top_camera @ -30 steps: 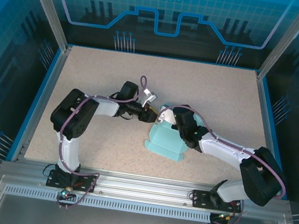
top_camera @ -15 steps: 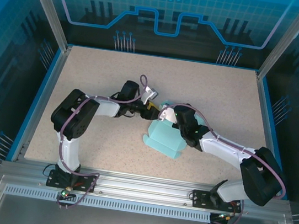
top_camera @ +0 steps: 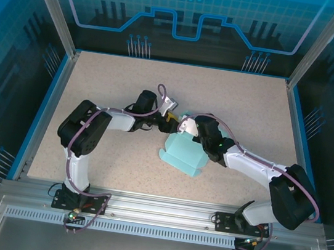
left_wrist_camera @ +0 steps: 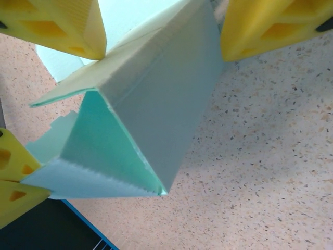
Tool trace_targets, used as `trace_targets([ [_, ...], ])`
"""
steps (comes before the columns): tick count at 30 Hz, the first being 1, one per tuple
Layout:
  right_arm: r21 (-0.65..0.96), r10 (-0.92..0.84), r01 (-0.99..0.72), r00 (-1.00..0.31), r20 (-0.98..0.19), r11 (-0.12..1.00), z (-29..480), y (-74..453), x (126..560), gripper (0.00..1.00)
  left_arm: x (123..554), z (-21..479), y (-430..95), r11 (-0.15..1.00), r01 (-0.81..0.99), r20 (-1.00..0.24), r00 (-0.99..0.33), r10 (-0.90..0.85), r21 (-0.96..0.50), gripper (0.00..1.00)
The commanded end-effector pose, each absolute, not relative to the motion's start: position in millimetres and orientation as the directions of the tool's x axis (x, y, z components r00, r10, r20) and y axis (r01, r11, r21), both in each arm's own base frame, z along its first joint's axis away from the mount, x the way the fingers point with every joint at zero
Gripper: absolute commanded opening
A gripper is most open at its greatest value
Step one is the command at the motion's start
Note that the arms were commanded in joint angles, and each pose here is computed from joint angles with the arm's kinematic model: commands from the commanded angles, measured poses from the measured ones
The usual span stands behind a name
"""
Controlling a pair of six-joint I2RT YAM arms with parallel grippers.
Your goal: Fold the paper box
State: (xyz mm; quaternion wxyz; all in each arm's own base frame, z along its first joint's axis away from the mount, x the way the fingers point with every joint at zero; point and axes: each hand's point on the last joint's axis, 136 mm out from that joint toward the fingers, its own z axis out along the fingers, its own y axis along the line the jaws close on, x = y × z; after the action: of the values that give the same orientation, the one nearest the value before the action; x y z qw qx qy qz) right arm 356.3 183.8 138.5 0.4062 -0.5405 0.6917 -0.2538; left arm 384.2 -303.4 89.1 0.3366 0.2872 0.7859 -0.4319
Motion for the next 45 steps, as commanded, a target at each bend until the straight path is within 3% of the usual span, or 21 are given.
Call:
trace_targets([
  [1, -0.768, -0.944, -0.564, -0.065, -0.324, 0.303, 144, 193, 357, 0.00, 378, 104, -312, 0.396, 0.781, -0.806, -0.573, 0.149, -0.483, 0.57],
  [8, -0.759, -0.935, -0.562, -0.086, -0.343, 0.330, 145, 190, 359, 0.00, 369, 108, -312, 0.361, 0.790, -0.811, -0.569, 0.132, -0.495, 0.58],
  [15, -0.758, -0.931, -0.551, -0.109, -0.349, 0.349, 148, 185, 362, 0.00, 356, 116, -316, 0.289, 0.791, -0.801, -0.588, 0.114, -0.540, 0.49],
  [22, -0.752, -0.924, -0.547, -0.126, -0.362, 0.369, 150, 182, 365, 0.00, 352, 115, -313, 0.292, 0.791, -0.801, -0.588, 0.118, -0.538, 0.48],
  [45, -0.697, -0.892, -0.579, -0.132, -0.433, 0.424, 152, 192, 359, 0.00, 397, 97, -311, 0.586, 0.701, -0.840, -0.540, 0.062, -0.407, 0.63],
])
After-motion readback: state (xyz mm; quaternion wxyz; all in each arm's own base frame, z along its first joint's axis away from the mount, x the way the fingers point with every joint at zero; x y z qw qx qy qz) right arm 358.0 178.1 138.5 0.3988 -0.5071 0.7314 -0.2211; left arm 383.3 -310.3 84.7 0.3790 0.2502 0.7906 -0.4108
